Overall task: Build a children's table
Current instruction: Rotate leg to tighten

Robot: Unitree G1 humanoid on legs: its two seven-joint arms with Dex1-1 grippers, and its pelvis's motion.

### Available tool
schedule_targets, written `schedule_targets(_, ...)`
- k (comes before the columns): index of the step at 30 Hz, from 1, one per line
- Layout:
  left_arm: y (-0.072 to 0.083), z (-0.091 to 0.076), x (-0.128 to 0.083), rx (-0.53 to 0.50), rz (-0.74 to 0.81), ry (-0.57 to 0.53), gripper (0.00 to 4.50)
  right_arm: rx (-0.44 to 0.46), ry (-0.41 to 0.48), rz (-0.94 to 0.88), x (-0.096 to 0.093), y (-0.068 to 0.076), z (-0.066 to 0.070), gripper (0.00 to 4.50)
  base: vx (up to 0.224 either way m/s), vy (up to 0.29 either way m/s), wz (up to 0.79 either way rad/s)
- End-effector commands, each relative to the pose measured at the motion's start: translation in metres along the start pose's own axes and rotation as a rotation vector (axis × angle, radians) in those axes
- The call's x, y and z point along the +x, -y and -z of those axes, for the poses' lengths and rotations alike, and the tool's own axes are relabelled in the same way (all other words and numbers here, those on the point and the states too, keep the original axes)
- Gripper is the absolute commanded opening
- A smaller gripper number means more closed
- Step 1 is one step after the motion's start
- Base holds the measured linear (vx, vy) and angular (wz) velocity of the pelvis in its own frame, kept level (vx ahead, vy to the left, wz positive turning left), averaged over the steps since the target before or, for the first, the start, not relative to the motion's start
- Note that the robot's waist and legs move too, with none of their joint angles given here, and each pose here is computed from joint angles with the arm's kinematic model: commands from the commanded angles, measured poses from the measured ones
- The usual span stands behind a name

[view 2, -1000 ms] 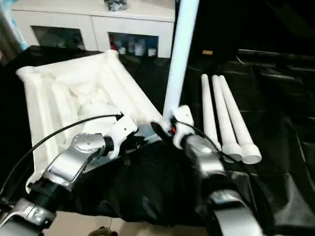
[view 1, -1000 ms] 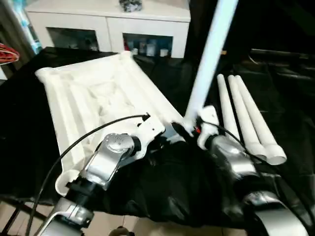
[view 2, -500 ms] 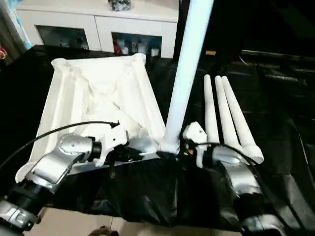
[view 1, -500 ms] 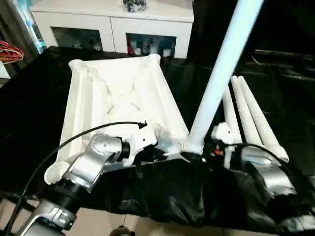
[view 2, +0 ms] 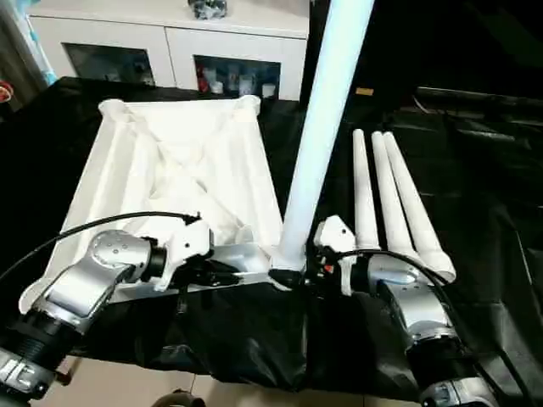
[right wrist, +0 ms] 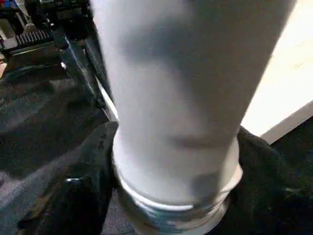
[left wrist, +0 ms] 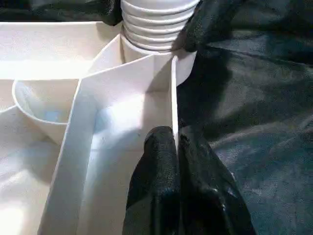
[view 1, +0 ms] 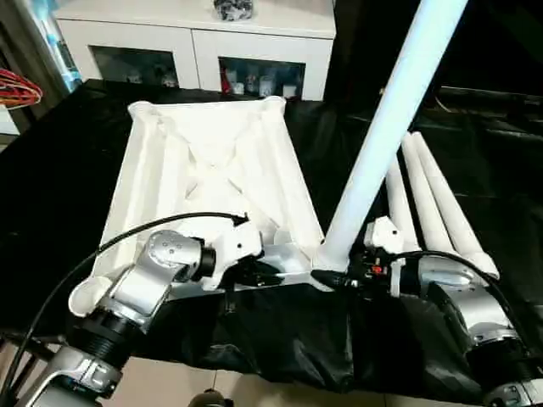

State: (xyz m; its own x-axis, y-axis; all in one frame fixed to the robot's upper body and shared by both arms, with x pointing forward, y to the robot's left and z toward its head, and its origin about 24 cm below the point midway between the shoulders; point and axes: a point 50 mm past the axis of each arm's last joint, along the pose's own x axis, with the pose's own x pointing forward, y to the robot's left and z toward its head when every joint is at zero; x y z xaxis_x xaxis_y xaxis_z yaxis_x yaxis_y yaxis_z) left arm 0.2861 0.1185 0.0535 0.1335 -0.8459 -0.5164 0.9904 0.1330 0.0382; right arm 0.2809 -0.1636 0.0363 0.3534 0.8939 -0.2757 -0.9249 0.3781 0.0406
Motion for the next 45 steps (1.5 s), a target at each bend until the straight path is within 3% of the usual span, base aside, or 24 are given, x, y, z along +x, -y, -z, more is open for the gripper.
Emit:
schedule_targets(1, 0.000, -0.012, 0.002, 0.049, 0.024, 0.043, 0.00, -0.006, 0.016, -0.040, 0.002, -0.004, -0.004, 2.92, 0.000, 0.000, 0.00)
schedule_targets(11, -0.001, -0.014, 0.006, 0.025, -0.008, 0.061, 0.00, 0.045, 0.020, -0.024, 0.008, -0.008, 0.001, 2.77, 0.000, 0.000, 0.00)
schedule_targets(16, -0.013, -0.025, 0.024, -0.047, -0.174, 0.094, 0.00, 0.116, -0.018, 0.286, 0.032, 0.007, 0.011, 2.76, 0.000, 0.000, 0.00)
schedule_targets(20, -0.021, -0.033, 0.041, -0.097, -0.302, 0.102, 0.00, 0.217, 0.017, 0.486, 0.054, 0.015, 0.008, 2.76, 0.000, 0.000, 0.00)
schedule_targets(24, -0.024, -0.039, 0.051, -0.126, -0.366, 0.114, 0.00, 0.223, 0.025, 0.589, 0.064, 0.021, 0.004, 2.76, 0.000, 0.000, 0.00)
schedule_targets(25, -0.023, -0.041, 0.055, -0.120, -0.369, 0.114, 0.00, 0.225, 0.063, 0.585, 0.071, 0.021, -0.003, 2.76, 0.000, 0.000, 0.00)
schedule_targets(27, -0.021, -0.042, 0.057, -0.111, -0.357, 0.114, 0.00, 0.242, 0.092, 0.562, 0.074, 0.019, -0.007, 3.32, 0.000, 0.000, 0.00)
schedule_targets(32, -0.020, -0.042, 0.055, -0.108, -0.343, 0.115, 0.00, 0.236, 0.101, 0.545, 0.073, 0.019, -0.009, 3.89, 0.000, 0.000, 0.00)
schedule_targets(36, -0.016, -0.039, 0.049, -0.076, -0.289, 0.120, 0.00, 0.148, 0.081, 0.489, 0.058, 0.021, -0.011, 4.13, 0.000, 0.000, 0.00)
schedule_targets(45, -0.007, -0.035, 0.030, -0.013, -0.154, 0.152, 0.00, 0.033, 0.037, 0.239, 0.025, 0.013, -0.015, 4.13, 0.000, 0.000, 0.00)
